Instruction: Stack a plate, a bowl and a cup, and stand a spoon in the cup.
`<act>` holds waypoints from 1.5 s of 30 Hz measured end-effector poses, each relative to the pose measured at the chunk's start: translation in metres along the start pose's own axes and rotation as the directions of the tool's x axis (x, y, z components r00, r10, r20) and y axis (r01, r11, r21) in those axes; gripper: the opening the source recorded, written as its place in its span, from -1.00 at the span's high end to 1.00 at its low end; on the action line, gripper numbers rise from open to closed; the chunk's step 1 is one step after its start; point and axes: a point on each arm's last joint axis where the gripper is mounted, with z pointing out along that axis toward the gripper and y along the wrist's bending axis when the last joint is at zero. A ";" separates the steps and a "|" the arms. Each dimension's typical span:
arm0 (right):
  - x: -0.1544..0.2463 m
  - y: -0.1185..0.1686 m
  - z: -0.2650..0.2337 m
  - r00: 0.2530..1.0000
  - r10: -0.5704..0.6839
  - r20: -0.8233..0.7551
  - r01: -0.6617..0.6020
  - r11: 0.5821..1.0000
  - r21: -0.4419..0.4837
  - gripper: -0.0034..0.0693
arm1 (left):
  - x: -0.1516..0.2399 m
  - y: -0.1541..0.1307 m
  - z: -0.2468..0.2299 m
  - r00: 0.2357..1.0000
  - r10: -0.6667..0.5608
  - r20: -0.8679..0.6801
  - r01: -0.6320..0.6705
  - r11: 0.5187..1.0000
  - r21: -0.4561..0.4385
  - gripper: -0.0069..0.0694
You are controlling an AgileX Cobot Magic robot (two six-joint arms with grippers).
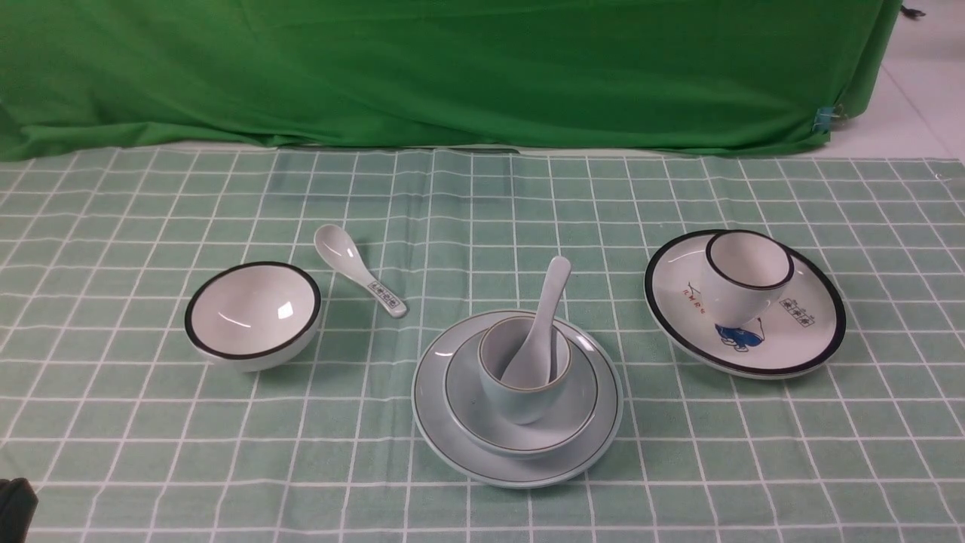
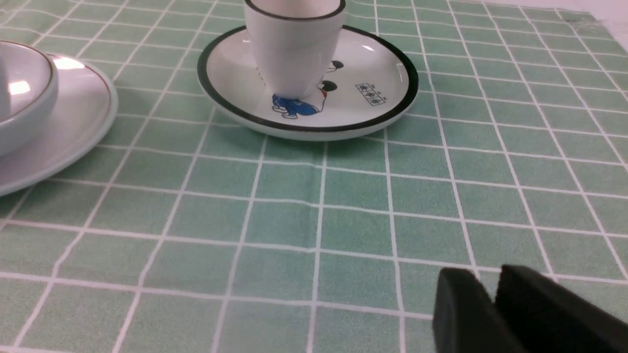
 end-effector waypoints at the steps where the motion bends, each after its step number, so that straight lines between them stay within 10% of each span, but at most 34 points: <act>1: 0.000 0.000 0.000 1.000 0.000 0.000 0.000 1.000 0.000 0.48 | 0.000 0.000 0.000 1.000 0.000 0.000 0.000 1.000 0.000 0.79; 45: 0.000 0.000 0.000 1.000 -0.001 0.003 0.001 1.000 0.000 0.26 | 0.000 0.000 0.000 1.000 0.003 0.002 -0.003 1.000 0.000 0.79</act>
